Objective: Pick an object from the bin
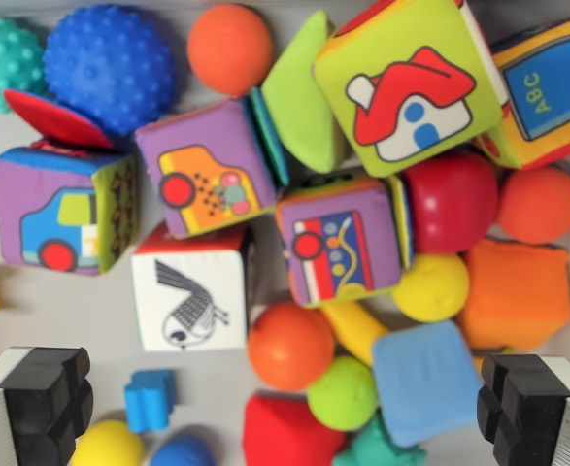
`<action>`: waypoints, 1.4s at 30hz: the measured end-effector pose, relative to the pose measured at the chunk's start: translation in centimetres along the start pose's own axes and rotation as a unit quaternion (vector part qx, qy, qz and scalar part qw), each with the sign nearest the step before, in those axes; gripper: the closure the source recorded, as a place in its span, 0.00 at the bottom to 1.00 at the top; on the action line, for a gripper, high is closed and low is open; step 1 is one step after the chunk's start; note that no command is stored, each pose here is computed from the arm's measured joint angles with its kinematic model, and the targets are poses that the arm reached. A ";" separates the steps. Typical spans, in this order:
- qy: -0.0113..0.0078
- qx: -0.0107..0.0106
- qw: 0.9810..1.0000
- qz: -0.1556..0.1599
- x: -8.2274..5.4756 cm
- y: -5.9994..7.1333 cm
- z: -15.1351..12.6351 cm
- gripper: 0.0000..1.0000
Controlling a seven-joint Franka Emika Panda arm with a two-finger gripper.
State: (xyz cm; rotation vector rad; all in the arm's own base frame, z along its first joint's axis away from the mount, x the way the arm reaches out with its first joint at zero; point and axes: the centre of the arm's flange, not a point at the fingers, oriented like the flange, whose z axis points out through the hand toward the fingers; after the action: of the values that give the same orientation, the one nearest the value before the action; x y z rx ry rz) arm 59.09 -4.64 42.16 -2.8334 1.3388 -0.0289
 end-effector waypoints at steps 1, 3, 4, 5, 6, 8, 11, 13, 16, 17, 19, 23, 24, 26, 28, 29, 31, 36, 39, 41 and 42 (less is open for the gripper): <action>0.000 0.000 1.000 0.000 0.0 0.0 0.0 0.00; 0.000 0.000 1.000 0.000 0.0 0.0 0.0 0.00; 0.000 0.000 1.000 0.000 0.0 0.0 0.0 0.00; 0.000 0.000 1.000 0.000 0.0 0.0 0.0 0.00; 0.000 0.000 1.000 0.000 0.0 0.0 0.0 0.00; 0.000 0.000 1.000 0.000 0.0 0.0 0.0 0.00; 0.000 0.000 1.000 0.000 0.0 0.0 0.0 0.00; 0.000 0.000 1.000 0.001 0.0 0.0 0.0 0.00; -0.001 -0.001 1.000 0.007 0.0 0.0 0.1 0.00; -0.001 -0.001 1.000 0.010 0.1 0.0 0.2 0.00; -0.002 -0.002 1.000 0.017 0.2 0.0 0.5 0.00; -0.002 -0.003 0.999 0.037 0.6 -0.2 1.2 0.00; -0.002 -0.003 0.999 0.040 0.7 -0.2 1.3 0.00; -0.002 -0.004 0.998 0.055 1.0 -0.2 1.7 0.00; -0.002 -0.005 0.998 0.069 1.3 -0.3 2.1 0.00; -0.002 -0.005 0.997 0.078 1.4 -0.3 2.3 0.00; -0.002 -0.005 0.996 0.090 1.7 -0.4 2.7 0.00; -0.002 -0.007 0.991 0.135 2.6 -0.6 4.1 0.00; -0.002 -0.008 0.986 0.165 3.2 -0.7 4.9 0.00; -0.003 -0.008 0.982 0.187 3.6 -0.8 5.5 0.00; -0.003 -0.009 0.980 0.198 3.8 -0.9 5.8 0.00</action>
State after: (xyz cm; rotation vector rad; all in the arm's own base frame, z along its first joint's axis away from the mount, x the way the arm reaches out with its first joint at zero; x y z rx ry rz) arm 62.29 -7.03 36.38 -2.5207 1.8787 -0.0062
